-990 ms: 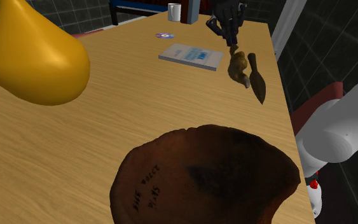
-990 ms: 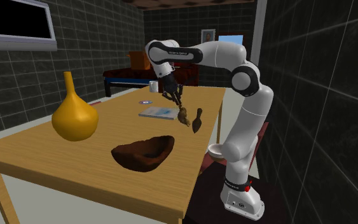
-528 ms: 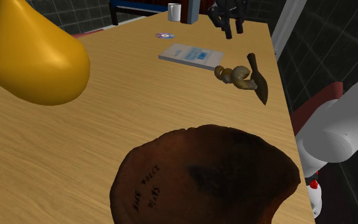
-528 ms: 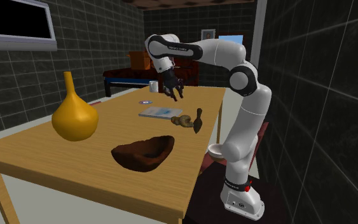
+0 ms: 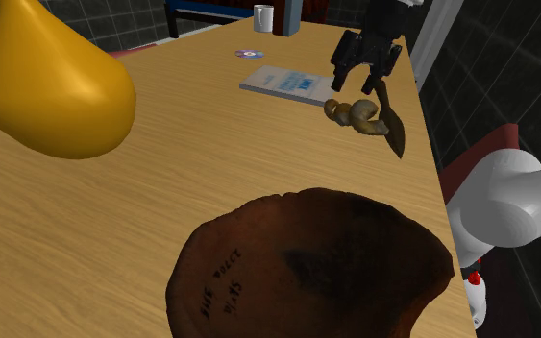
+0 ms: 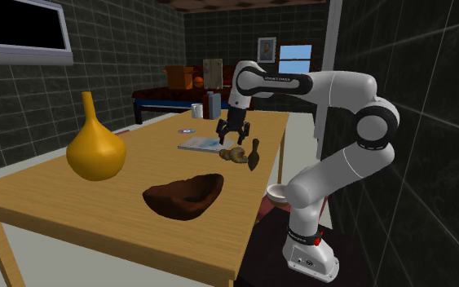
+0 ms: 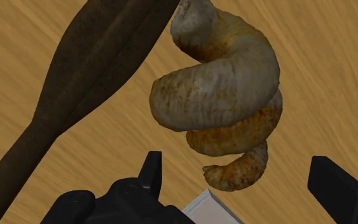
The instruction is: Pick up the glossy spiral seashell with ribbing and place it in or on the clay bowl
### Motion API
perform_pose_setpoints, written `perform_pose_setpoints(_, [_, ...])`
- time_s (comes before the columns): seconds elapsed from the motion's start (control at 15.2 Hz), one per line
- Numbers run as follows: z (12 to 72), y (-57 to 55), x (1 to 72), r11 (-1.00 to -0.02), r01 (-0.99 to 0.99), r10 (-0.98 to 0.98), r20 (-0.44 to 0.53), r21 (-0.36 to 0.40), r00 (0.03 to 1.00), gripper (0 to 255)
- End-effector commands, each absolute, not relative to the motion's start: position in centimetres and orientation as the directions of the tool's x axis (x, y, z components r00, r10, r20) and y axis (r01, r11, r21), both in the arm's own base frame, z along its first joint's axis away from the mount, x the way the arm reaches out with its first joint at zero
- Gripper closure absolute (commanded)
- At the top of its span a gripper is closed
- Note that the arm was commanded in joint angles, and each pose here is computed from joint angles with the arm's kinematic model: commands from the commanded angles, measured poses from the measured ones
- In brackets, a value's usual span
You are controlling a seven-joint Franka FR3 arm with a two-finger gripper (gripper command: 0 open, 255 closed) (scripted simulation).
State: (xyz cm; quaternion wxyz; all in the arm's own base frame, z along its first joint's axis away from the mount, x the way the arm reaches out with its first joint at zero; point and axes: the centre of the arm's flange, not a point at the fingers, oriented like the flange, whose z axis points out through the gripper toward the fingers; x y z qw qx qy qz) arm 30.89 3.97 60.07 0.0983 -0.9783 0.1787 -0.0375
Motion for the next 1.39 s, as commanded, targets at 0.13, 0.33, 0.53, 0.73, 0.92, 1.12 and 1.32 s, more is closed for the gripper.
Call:
perform_pose_setpoints(0.13, [57.5, 4.2, 30.4, -0.91, -0.328, -0.356, 0.07, -0.254, 0.932, 0])
perform_pose_setpoints(0.33, [56.0, 4.5, 30.6, -0.91, -0.328, -0.356, 0.07, -0.254, 0.932, 0])
perform_pose_setpoints(0.53, [55.7, 4.6, 30.7, -0.91, -0.328, -0.356, 0.07, -0.254, 0.932, 0])
perform_pose_setpoints(0.73, [55.7, 4.6, 30.7, -0.91, -0.328, -0.356, 0.07, -0.254, 0.932, 0])
perform_pose_setpoints(0.92, [55.7, 4.6, 30.7, -0.91, -0.328, -0.356, 0.07, -0.254, 0.932, 0])
perform_pose_setpoints(1.12, [55.7, 4.6, 30.7, -0.91, -0.328, -0.356, 0.07, -0.254, 0.932, 255])
perform_pose_setpoints(1.32, [55.7, 4.6, 30.7, -0.91, -0.328, -0.356, 0.07, -0.254, 0.932, 255])
